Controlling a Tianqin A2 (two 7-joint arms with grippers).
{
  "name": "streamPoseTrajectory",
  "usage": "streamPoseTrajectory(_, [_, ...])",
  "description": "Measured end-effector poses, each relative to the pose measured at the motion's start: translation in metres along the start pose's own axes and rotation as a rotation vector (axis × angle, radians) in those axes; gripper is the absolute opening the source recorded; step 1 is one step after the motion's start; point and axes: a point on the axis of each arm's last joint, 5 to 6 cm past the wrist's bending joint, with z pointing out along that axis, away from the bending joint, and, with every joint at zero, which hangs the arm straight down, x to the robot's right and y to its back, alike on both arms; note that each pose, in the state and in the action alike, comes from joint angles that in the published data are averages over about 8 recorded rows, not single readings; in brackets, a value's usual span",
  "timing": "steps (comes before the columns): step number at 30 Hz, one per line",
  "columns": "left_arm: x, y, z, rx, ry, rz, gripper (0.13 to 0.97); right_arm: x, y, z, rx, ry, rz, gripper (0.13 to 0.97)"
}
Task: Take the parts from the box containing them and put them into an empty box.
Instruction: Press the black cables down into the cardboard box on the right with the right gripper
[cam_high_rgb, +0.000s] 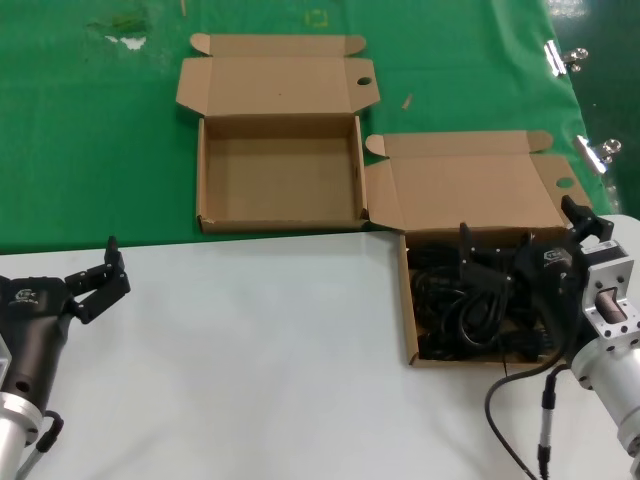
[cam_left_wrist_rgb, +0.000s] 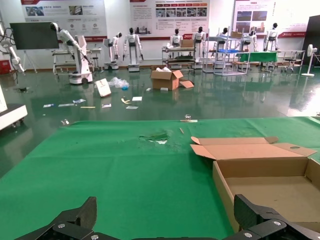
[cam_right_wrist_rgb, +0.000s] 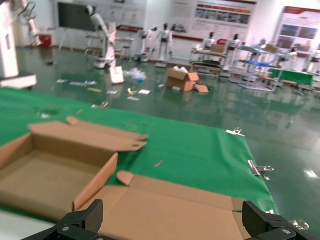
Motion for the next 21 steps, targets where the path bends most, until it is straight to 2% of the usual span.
streamPoseTrajectory(5, [0.0, 0.0, 0.0, 0.0, 0.0, 0.0, 0.94, 0.011, 0.004, 0.001, -0.026, -0.045, -0.09, 0.966])
streamPoseTrajectory(10, [0.0, 0.0, 0.0, 0.0, 0.0, -0.001, 0.932, 0.033, 0.001, 0.006, -0.042, -0.122, -0.221, 0.966])
streamPoseTrajectory(21, [0.0, 0.0, 0.0, 0.0, 0.0, 0.0, 0.809, 0.083, -0.039, 0.025, -0.016, -0.364, -0.572, 0.966])
